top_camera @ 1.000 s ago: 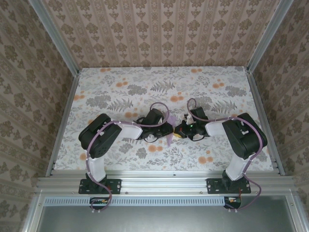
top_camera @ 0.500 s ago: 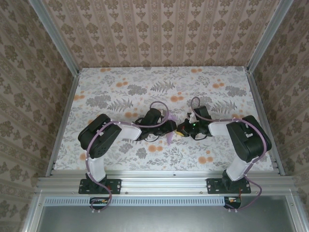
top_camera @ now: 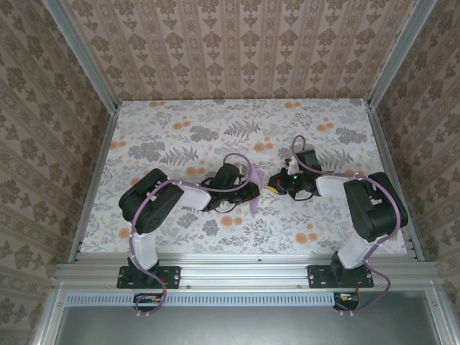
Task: Fold a paper plane with a square sheet of paper (pick it up from the middle)
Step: Fold the wing for the fifth time at the center of the table.
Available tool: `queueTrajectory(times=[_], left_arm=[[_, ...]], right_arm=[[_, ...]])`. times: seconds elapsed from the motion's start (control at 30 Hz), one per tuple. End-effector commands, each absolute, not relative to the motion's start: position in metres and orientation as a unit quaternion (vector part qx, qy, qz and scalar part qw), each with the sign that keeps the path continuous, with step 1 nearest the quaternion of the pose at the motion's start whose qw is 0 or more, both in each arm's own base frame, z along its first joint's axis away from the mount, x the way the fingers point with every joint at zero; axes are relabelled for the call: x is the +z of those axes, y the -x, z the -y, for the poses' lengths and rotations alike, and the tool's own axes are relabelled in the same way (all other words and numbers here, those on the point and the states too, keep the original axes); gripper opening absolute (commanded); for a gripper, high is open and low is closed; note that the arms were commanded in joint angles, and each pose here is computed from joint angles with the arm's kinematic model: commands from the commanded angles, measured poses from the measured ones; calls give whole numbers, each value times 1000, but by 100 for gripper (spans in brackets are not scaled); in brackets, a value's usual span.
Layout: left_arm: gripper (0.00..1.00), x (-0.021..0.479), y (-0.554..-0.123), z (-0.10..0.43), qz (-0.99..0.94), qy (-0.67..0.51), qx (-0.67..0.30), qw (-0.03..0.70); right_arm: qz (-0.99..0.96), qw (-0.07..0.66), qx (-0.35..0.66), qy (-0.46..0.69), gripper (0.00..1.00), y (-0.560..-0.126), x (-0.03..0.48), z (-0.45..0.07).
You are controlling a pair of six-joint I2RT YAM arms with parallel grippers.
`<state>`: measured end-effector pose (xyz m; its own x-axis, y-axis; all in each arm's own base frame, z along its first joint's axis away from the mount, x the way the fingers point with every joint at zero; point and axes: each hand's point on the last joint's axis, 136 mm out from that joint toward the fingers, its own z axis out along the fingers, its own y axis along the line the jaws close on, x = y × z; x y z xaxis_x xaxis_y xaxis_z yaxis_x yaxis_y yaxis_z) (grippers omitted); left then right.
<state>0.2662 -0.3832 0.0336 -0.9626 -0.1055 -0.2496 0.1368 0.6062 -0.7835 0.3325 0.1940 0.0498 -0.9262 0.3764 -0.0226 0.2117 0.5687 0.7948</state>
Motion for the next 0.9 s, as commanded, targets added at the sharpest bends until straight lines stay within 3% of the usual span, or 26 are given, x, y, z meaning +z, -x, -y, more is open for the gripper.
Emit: queueTrajectory(times=[0.0,0.23,0.63,0.87], left_arm=[[19,12,-254,372,-903,-19,-411,120],[16,9,-256,371,-905,-19,-407,122],[15,11,-256,370,-905,-20,-408,123],[15,13,-256,373,-903,-24,-412,121]], right_arm=[[-878,84,448,-148,4,-337,56,-201],[-885,58,445,-126,5,-330,48,-216],[-908,49,399,-121,20,-323,29,-205],[-903,45,411,-114,21,-327,27,-214]])
